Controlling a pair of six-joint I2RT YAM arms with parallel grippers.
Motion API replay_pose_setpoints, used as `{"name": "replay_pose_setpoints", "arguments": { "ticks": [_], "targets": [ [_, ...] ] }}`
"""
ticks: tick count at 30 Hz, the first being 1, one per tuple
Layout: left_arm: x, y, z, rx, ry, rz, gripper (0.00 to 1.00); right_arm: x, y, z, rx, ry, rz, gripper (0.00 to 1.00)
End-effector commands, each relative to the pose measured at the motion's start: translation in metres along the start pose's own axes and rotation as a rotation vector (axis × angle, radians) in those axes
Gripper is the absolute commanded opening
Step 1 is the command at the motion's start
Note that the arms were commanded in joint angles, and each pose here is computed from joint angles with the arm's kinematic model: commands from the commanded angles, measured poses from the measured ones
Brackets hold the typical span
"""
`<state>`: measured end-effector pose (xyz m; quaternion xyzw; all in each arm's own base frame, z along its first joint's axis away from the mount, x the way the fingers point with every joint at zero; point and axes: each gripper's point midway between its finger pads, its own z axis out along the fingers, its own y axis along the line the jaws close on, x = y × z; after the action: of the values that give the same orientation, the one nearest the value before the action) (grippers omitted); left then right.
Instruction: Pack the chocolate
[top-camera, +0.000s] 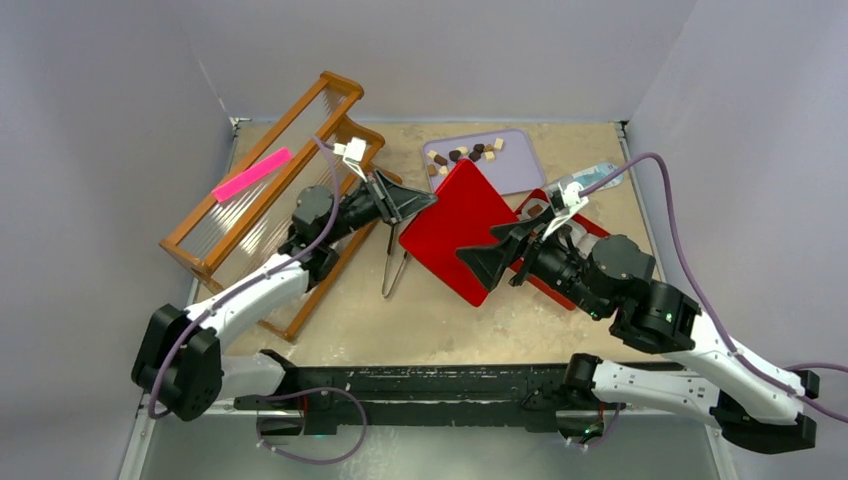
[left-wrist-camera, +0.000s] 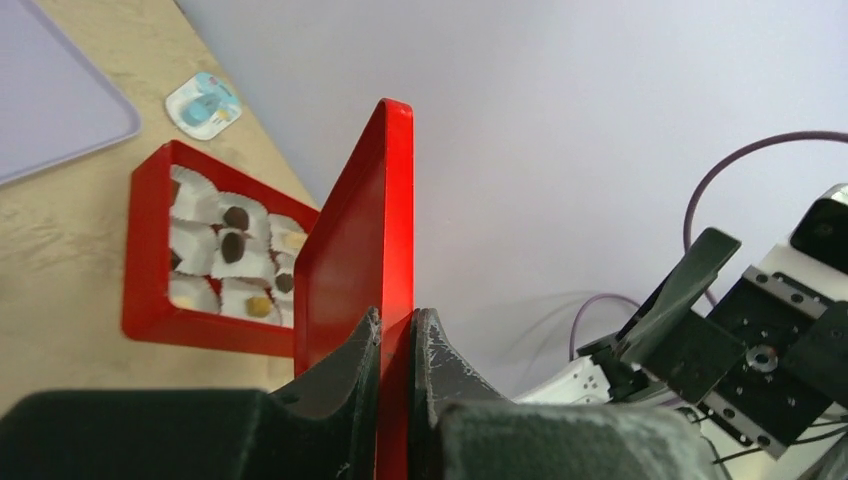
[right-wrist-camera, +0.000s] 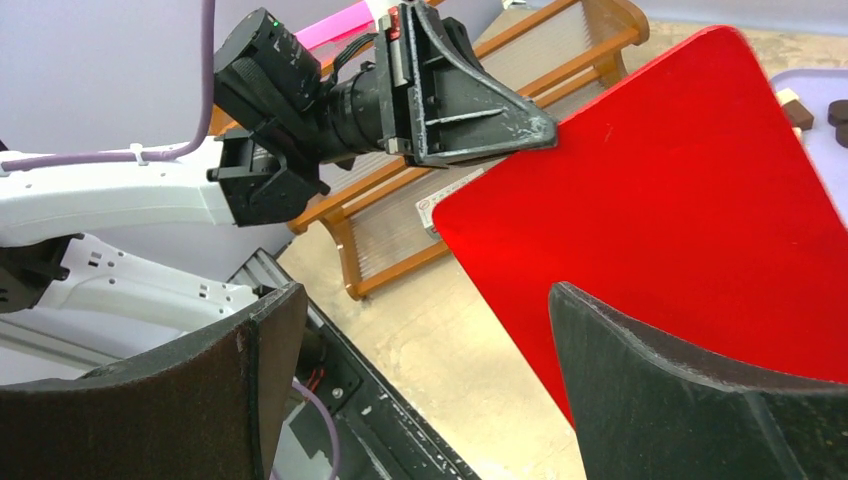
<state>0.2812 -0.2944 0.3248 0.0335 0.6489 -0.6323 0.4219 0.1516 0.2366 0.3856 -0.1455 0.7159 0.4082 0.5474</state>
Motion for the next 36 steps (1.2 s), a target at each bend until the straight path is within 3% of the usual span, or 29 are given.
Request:
{"name": "replay_pose_setpoints", "arguments": {
  "ticks": [1, 13, 18, 23, 27, 31, 36],
  "targets": [
    [-0.031, -0.054, 0.026, 0.155, -0.144, -0.053, 0.00, -0.026, 0.004, -0.005, 0.005, -0.090, 0.043, 0.91],
    [0.001, -0.031, 0.106, 0.201, -0.189, -0.251, 0.00, -0.045, 0.012, -0.012, -0.017, -0.113, 0.043, 0.91],
    [0.019, -0.016, 0.139, 0.233, -0.137, -0.316, 0.00, -0.032, 0.005, -0.009, 0.011, -0.072, 0.030, 0.91],
    [0.026, -0.005, 0.147, 0.230, -0.122, -0.319, 0.00, -0.020, -0.018, -0.002, 0.134, -0.061, 0.027, 0.92],
    [0.031, -0.002, 0.147, 0.220, -0.103, -0.304, 0.00, -0.019, -0.071, -0.005, 0.438, -0.096, 0.007, 0.99],
    [0.034, 0.002, 0.146, 0.199, -0.093, -0.286, 0.00, -0.033, -0.112, -0.009, 0.722, -0.146, -0.066, 0.99],
    [0.044, 0.009, 0.140, 0.112, -0.030, -0.086, 0.00, -0.032, -0.138, -0.003, 0.737, -0.060, 0.000, 0.99]
  ]
}}
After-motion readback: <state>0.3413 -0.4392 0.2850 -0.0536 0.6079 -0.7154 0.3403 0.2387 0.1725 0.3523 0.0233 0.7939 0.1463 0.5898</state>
